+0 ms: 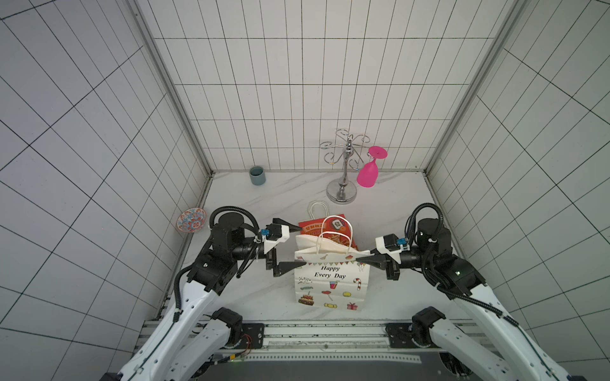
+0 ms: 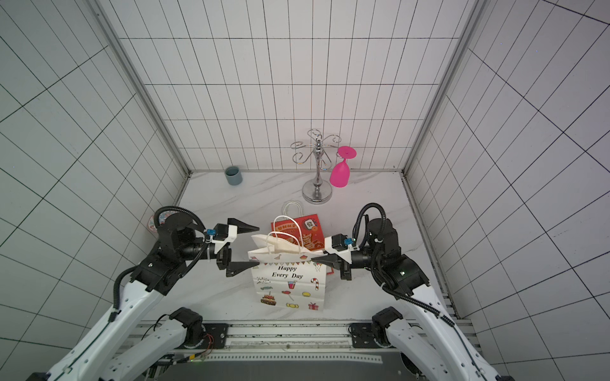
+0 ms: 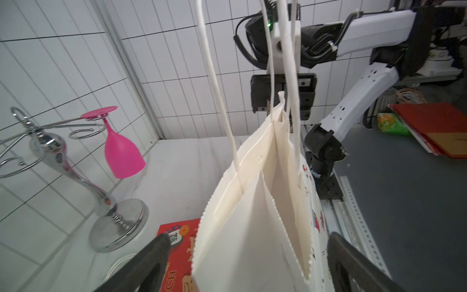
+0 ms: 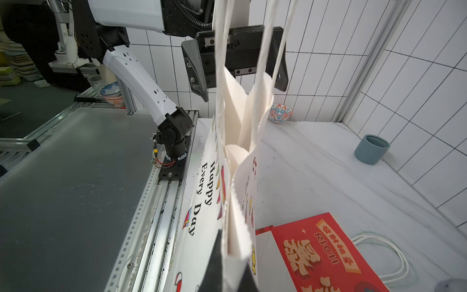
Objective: Put away the paper bag
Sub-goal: Press the paper bag.
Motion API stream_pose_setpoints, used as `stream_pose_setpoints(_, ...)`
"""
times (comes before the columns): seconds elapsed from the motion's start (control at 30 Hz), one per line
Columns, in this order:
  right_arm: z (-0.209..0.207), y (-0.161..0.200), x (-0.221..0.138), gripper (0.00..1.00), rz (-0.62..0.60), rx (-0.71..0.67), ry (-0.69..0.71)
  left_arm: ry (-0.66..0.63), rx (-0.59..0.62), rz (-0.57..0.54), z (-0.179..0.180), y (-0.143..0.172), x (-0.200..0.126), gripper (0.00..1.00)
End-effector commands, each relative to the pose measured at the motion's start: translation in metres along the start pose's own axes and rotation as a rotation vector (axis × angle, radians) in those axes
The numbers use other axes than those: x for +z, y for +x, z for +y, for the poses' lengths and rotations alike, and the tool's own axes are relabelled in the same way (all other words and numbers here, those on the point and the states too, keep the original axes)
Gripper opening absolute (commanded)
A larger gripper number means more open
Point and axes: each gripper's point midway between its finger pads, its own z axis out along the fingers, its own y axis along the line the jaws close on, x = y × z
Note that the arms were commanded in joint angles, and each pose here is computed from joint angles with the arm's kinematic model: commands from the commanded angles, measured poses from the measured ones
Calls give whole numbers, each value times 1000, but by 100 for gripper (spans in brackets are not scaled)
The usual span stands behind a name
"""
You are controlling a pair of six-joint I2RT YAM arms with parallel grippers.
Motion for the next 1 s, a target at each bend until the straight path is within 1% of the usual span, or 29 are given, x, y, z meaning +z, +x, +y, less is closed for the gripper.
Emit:
stream_pose_setpoints(0.0, 1, -34, -7, 0, -61, -123, 3, 174, 2, -83, -24, -10, 2, 96)
stream_pose_setpoints(0.03, -2, -34, -7, 0, -59, -131, 21, 177, 1, -86, -24, -10, 2, 94)
stream_pose_setpoints(0.07, -4, -34, -7, 0, -57, -138, 33, 178, 3, -87, -24, -11, 2, 89)
stream_pose_setpoints(0.17, -10, -34, -8, 0, -50, -148, 67, 159, 2, -82, -21, -9, 3, 67)
stream_pose_setpoints(0.23, -11, -35, -8, 0, -54, -152, 77, 139, 1, -75, -18, -7, 3, 55)
stream_pose_setpoints(0.3, -12, -33, -8, 0, -49, -151, 90, 131, 4, -74, -17, -8, 3, 50)
stream_pose_setpoints(0.33, -13, -32, -9, 0, -46, -153, 102, 128, 6, -75, -17, -8, 3, 45)
stream_pose_setpoints(0.4, -14, -31, -10, 0, -41, -154, 116, 122, 5, -73, -16, -8, 2, 32)
stream_pose_setpoints(0.43, -14, -31, -10, 0, -41, -154, 117, 117, 5, -72, -15, -8, 2, 22)
stream_pose_setpoints(0.5, -14, -30, -10, 0, -37, -158, 118, 108, -5, -70, -12, -8, 3, 21)
stream_pose_setpoints(0.6, -15, -27, -10, 0, -23, -158, 118, 129, -16, -75, -13, -10, 4, 19)
stream_pose_setpoints(0.7, -19, -27, -10, 1, -16, -157, 139, 125, -12, -76, -12, -12, 4, 0)
stream_pose_setpoints(0.73, -19, -29, -10, 2, -21, -155, 135, 115, -11, -72, -10, -11, 4, 0)
stream_pose_setpoints(0.77, -19, -32, -9, 1, -32, -152, 128, 107, -15, -67, -8, -9, 5, 0)
stream_pose_setpoints(0.8, -18, -34, -9, 0, -44, -152, 120, 103, -20, -64, -7, -6, 6, 3)
stream_pose_setpoints(0.83, -17, -37, -9, 0, -55, -156, 110, 99, -30, -60, -6, -2, 7, 22)
stream_pose_setpoints(0.87, -16, -38, -8, 0, -63, -155, 104, 100, -47, -56, -5, 2, 9, 47)
stream_pose_setpoints(0.93, -15, -41, -9, 0, -75, -163, 100, 108, -66, -54, -4, 8, 11, 66)
stream_pose_setpoints(0.97, -14, -42, -9, 0, -80, -167, 98, 110, -72, -53, -5, 11, 13, 70)
